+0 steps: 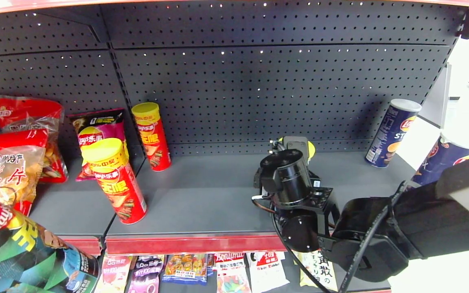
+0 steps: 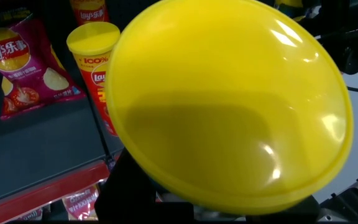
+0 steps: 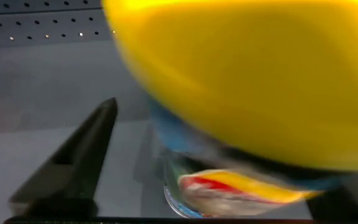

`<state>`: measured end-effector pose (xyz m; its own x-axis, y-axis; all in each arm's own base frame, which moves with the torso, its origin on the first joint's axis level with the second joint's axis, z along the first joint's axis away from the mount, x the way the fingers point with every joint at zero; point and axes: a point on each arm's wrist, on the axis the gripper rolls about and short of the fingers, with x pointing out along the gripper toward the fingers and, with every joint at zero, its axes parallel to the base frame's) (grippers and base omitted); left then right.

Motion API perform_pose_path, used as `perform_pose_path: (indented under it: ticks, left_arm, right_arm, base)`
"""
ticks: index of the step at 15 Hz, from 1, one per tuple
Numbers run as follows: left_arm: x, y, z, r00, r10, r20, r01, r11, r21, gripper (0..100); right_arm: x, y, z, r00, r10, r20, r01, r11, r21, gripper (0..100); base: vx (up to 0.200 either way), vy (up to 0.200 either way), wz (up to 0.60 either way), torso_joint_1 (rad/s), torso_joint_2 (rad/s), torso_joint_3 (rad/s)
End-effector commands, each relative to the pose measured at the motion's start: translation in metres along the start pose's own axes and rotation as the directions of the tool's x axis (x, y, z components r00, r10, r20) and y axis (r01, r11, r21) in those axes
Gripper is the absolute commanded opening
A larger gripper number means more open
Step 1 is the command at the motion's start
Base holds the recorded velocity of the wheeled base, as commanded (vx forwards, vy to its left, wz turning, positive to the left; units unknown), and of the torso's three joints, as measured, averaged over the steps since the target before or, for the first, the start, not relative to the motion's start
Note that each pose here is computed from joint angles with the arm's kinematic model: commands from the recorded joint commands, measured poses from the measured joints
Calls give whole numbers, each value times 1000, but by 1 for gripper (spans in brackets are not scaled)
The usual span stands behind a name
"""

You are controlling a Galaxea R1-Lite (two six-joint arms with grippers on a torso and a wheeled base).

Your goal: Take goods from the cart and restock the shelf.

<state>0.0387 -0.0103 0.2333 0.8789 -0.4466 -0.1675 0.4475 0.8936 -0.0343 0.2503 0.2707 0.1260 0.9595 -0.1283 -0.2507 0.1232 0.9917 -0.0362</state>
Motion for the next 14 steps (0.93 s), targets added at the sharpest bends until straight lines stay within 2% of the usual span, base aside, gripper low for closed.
perform_pose_path:
  ticks: [1, 9, 14]
  left_arm:
    - [1, 0, 0, 1000, 0, -3, 0, 1000, -1, 0]
    - [0, 0, 0, 1000, 0, -1, 0, 1000, 0, 0]
    - [1, 0, 0, 1000, 0, -6, 0, 1000, -2, 0]
  right_arm:
    - [-3, 1, 2, 1000, 6, 4, -6, 1000, 6, 100]
    - [-23, 2, 8, 999, 51, 18, -52, 998, 24, 100]
    - [-35, -4, 6, 997, 72, 14, -72, 997, 12, 100]
  base:
    - [0, 0, 0, 0, 0, 0]
    - [0, 0, 0, 0, 0, 0]
    - [0, 0, 0, 0, 0, 0]
